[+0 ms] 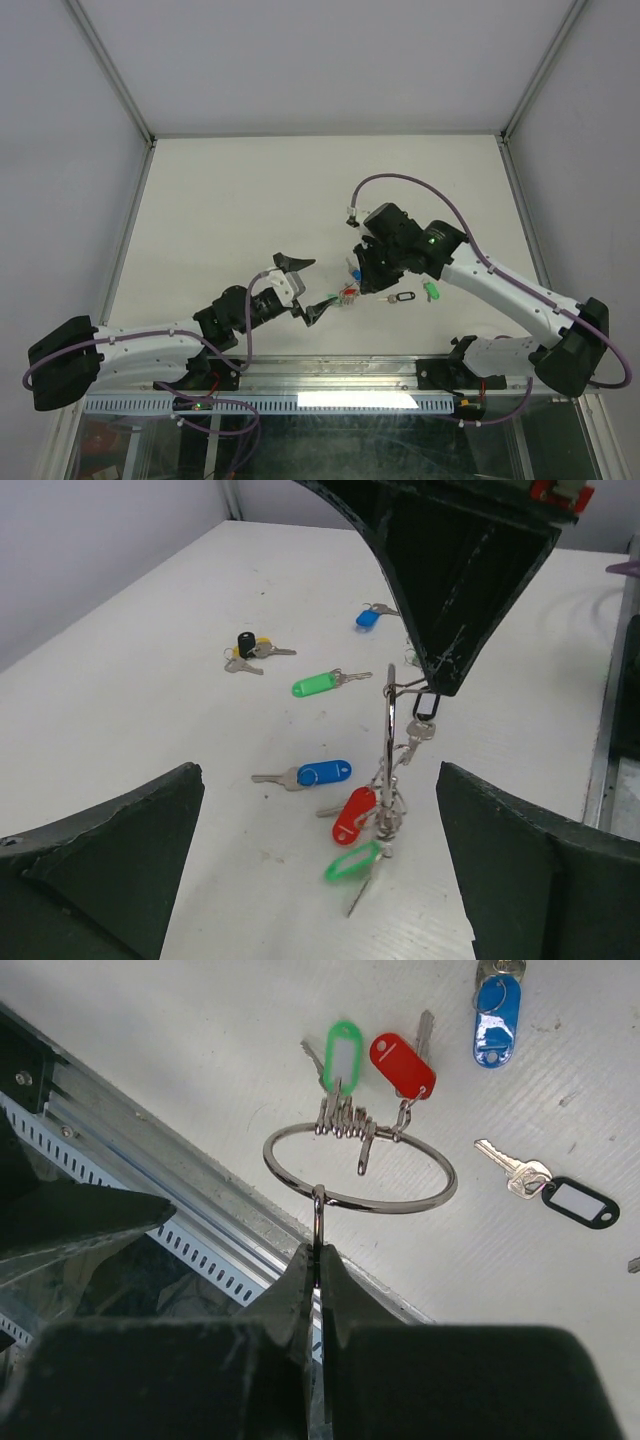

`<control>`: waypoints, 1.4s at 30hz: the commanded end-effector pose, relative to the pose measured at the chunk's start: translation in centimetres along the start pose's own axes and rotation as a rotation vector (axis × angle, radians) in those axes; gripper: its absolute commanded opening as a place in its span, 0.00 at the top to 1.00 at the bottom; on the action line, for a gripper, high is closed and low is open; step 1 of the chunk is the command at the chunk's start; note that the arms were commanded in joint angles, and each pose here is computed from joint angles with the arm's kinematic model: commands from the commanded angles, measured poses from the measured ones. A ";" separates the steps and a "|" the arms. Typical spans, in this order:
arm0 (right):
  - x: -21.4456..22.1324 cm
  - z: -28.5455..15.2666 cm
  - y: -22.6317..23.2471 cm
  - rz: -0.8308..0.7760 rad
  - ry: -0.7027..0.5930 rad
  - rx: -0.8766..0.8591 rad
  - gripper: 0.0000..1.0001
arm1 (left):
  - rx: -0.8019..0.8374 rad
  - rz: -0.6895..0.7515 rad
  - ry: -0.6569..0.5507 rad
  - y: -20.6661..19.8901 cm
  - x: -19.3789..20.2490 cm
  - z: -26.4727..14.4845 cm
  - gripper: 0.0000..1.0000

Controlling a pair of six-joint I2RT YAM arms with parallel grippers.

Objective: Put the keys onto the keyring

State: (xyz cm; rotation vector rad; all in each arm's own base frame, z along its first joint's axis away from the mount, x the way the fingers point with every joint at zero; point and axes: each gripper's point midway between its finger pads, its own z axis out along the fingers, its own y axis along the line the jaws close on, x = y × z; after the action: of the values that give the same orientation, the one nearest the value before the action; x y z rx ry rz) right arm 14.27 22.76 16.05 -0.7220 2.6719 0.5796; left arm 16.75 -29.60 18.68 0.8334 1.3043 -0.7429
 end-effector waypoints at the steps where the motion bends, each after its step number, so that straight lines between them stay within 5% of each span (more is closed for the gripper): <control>1: -1.2 -2.8 1.4 -0.036 -0.046 -0.056 1.00 | 0.044 0.157 -0.120 -0.4 -3.9 1.2 0.01; 10: -2.0 -3.7 2.2 -0.038 -0.044 -0.075 1.00 | 0.229 0.388 -0.168 -3.0 -4.8 1.6 0.01; 17: -2.7 -4.2 3.0 -0.041 -0.052 -0.104 1.00 | 0.343 0.448 -0.175 -4.9 -4.9 2.9 0.15; 42: -2.6 -5.1 5.0 -0.040 -0.023 -0.207 1.00 | 0.323 0.652 -0.136 -4.0 -4.8 5.2 0.51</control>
State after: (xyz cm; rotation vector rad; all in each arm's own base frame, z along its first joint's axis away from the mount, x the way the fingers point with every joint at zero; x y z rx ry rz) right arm 12.58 24.51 20.51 -0.7939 2.6733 0.7705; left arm 16.07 -35.28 21.36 1.3436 0.8176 -0.4852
